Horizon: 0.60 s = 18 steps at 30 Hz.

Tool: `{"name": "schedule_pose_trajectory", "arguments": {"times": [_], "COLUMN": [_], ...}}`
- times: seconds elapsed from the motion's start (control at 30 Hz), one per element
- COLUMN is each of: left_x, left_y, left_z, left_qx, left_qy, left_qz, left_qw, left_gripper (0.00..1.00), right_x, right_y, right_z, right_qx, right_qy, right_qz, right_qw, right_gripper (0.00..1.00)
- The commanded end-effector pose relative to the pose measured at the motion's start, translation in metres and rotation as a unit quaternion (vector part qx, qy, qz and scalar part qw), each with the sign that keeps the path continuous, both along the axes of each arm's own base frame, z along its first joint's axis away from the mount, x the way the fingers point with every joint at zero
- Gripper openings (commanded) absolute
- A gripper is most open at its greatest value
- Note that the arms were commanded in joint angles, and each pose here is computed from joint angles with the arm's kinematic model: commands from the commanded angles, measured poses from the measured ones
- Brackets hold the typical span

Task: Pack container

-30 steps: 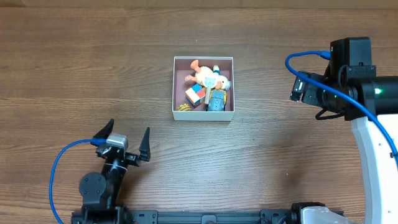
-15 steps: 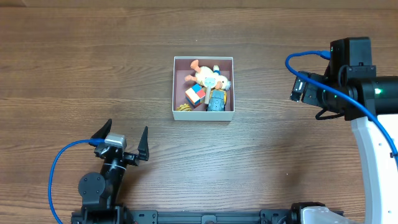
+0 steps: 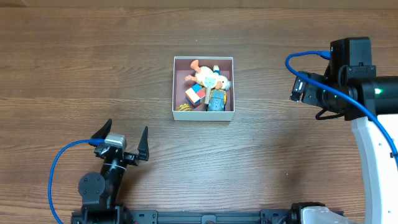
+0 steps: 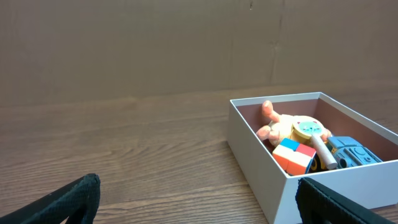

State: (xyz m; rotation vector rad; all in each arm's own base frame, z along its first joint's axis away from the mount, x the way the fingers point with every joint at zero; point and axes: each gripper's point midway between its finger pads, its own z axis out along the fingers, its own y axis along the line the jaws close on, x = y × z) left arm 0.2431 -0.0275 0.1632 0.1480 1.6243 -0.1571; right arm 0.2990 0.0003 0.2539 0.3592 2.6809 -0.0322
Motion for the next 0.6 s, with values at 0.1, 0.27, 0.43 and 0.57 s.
{"name": "schedule_pose_trajectory", "arguments": {"times": [0.1,0.27,0.43,0.57], "left_x": [0.0,0.0,0.0,0.0], "left_y": [0.003,0.003,0.003,0.003], "left_z": [0.0,-0.001,-0.001,-0.001], "left_qx": [0.01,0.01,0.01,0.01], "left_qy": [-0.006,-0.006,-0.006,-0.006], "left_qz": [0.007,0.007,0.007,0.007], "left_qw": [1.0,1.0,1.0,1.0], "left_gripper": [1.0,1.0,1.0,1.0], "right_x": [0.001,-0.004,-0.018,-0.032], "right_y": [-0.003,-0.003,-0.008,-0.003], "right_z": [0.002,0.011,0.044,0.086], "right_qx": [-0.007,-0.006,-0.012,0.011], "right_qy": [-0.004,-0.02,-0.087,-0.195], "right_qz": [-0.002,-0.002,-0.008,-0.004], "right_qw": [1.0,1.0,0.996,0.981], "right_gripper": [1.0,1.0,1.0,1.0]}}
